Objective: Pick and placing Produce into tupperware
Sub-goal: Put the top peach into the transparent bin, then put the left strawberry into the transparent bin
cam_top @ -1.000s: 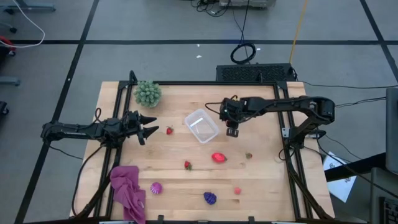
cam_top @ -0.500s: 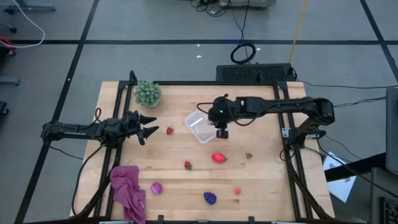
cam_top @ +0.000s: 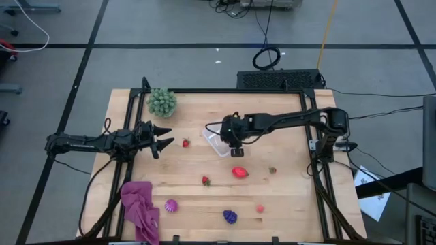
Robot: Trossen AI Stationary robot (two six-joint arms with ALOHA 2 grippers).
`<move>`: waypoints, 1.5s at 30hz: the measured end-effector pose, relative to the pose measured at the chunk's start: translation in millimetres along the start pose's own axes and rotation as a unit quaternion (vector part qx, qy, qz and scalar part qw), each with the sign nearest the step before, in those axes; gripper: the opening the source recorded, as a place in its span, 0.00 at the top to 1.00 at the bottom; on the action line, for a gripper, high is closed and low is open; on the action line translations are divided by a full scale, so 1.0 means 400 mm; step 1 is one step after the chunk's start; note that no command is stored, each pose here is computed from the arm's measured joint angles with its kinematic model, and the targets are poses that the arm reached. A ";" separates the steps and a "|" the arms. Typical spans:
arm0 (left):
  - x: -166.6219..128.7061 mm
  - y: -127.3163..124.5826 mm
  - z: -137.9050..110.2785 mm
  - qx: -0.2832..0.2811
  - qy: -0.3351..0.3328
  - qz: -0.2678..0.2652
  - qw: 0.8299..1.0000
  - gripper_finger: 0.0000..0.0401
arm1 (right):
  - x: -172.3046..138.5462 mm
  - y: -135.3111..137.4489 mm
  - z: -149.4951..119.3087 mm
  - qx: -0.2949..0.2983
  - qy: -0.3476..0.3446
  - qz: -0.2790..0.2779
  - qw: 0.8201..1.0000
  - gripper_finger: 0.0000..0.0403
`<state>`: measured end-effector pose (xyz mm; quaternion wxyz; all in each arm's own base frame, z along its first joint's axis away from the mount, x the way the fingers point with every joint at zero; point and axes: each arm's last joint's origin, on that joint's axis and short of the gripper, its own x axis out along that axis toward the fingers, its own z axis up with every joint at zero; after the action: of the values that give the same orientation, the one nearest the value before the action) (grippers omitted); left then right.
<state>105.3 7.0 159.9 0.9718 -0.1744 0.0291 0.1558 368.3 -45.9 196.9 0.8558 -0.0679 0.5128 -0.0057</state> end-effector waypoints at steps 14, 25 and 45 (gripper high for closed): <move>0.000 0.000 0.000 0.002 0.000 0.000 1.000 0.32 | 0.069 0.001 -0.020 0.012 0.033 0.031 0.999 0.68; 0.000 0.000 0.000 0.002 0.000 0.000 1.000 0.32 | 0.067 0.000 -0.016 0.002 0.025 0.030 0.999 0.67; 0.000 0.000 0.000 0.003 0.001 -0.001 1.000 0.32 | -0.018 -0.029 0.085 -0.067 -0.009 -0.049 0.997 0.55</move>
<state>105.4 6.9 159.8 0.9725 -0.1713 0.0300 0.1550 395.3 -53.0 220.4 0.8525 -0.1501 0.5006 -0.0129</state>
